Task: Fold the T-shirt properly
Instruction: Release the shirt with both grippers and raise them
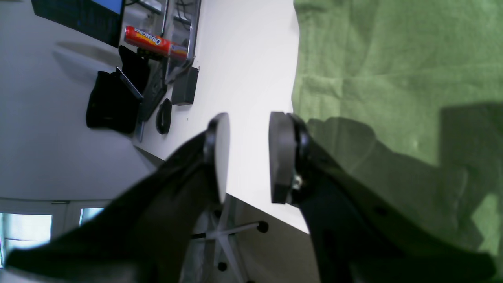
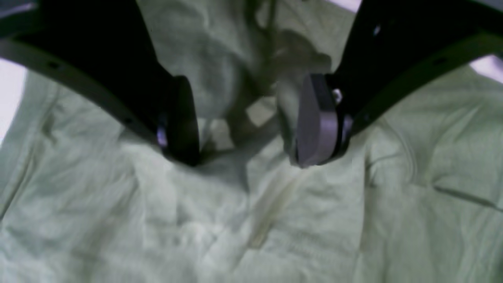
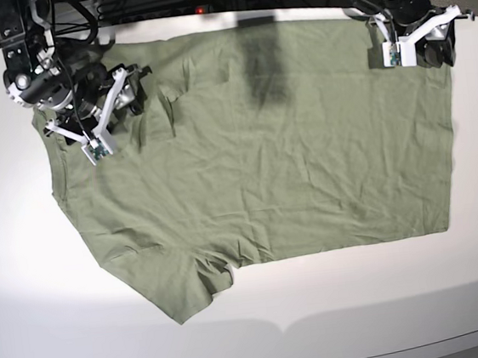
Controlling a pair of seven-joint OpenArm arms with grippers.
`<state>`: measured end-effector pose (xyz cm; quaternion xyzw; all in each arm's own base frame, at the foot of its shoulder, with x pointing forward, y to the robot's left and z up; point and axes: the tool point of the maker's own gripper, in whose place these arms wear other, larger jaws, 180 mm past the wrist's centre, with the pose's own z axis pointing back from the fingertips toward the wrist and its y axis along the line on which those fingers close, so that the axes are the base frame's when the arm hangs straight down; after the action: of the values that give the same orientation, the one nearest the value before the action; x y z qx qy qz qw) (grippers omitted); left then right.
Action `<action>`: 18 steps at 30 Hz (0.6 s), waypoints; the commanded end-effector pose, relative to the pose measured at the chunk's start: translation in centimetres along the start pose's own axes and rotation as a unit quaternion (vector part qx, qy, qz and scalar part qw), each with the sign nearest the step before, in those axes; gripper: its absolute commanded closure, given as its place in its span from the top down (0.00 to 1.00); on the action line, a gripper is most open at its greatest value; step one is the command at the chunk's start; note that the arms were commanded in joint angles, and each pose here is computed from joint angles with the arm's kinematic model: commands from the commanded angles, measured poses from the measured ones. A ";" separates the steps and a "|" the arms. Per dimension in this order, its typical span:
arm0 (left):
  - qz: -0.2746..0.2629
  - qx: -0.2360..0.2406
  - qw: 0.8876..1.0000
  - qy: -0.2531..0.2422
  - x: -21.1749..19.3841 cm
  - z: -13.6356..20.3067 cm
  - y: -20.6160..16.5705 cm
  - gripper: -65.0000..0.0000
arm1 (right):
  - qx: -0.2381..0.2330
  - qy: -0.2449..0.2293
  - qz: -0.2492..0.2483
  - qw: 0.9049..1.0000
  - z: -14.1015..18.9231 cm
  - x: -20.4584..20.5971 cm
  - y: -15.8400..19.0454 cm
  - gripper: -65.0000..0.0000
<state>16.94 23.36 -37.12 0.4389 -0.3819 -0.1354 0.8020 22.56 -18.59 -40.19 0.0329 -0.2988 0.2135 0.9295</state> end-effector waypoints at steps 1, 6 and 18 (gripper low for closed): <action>0.006 0.020 0.999 -0.030 1.2 0.1 1.0 0.27 | -0.013 -0.025 0.005 1.000 0.3 1.6 -0.9 0.59; 0.005 0.020 0.997 -0.074 2.8 0.2 1.0 0.27 | -0.015 -0.057 0.002 0.998 0.3 4.4 -1.7 0.59; 0.032 -0.004 0.994 -0.101 5.1 -0.8 0.3 0.30 | -0.006 -0.122 -0.007 0.992 0.8 8.1 -2.0 0.59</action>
<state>20.54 21.19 -35.68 0.4016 -0.4586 -0.1571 0.7770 28.22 -17.41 -35.95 0.0559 -0.3918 0.1974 0.8969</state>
